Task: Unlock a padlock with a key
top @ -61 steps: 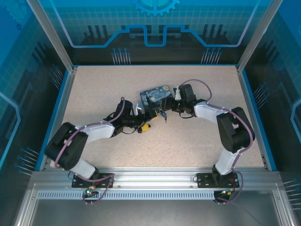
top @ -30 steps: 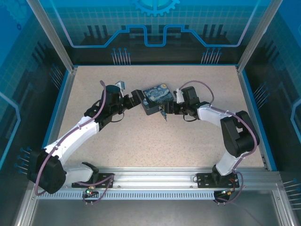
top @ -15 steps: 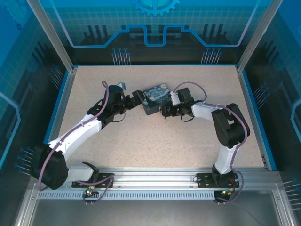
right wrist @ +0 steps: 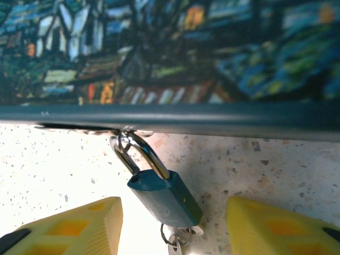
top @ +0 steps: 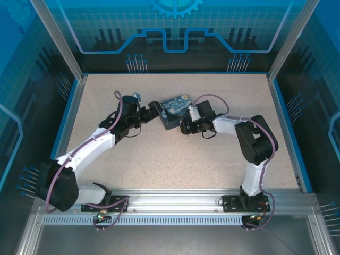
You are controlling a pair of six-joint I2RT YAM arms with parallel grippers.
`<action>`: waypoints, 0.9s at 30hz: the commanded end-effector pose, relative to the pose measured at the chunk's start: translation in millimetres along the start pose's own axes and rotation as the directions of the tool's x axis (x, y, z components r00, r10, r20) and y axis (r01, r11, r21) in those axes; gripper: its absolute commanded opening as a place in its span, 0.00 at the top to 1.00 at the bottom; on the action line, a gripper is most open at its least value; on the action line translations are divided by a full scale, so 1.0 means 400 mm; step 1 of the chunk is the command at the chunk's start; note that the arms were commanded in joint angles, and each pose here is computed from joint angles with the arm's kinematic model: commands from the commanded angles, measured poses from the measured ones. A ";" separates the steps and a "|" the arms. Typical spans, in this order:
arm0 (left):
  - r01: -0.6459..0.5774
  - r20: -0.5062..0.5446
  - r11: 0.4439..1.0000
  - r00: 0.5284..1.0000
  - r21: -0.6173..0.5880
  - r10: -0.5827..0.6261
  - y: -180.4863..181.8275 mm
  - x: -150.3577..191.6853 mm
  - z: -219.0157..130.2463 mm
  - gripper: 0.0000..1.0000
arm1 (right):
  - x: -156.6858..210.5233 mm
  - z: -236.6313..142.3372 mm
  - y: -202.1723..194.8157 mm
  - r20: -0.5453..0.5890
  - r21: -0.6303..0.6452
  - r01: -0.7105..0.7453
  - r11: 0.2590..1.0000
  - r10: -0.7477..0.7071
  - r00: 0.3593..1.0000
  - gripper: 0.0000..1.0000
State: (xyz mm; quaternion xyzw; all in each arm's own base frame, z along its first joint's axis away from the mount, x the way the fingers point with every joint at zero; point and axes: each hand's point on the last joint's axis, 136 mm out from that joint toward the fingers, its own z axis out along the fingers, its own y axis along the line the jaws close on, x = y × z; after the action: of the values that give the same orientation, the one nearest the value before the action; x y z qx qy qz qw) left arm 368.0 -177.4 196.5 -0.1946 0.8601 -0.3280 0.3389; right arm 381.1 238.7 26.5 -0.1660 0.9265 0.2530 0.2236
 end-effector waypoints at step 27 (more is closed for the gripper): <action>0.042 -0.011 0.998 0.999 0.039 -0.042 -0.015 -0.017 0.011 0.01 | 0.017 -0.006 0.006 -0.019 0.014 -0.014 1.000 0.014 1.000 0.87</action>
State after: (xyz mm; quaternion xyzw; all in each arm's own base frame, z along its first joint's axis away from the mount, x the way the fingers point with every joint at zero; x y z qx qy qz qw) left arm 368.8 -178.2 192.2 -0.2024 0.8600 -0.3394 0.3229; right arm 378.7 239.0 20.8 -0.1680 0.9307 0.2409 0.2180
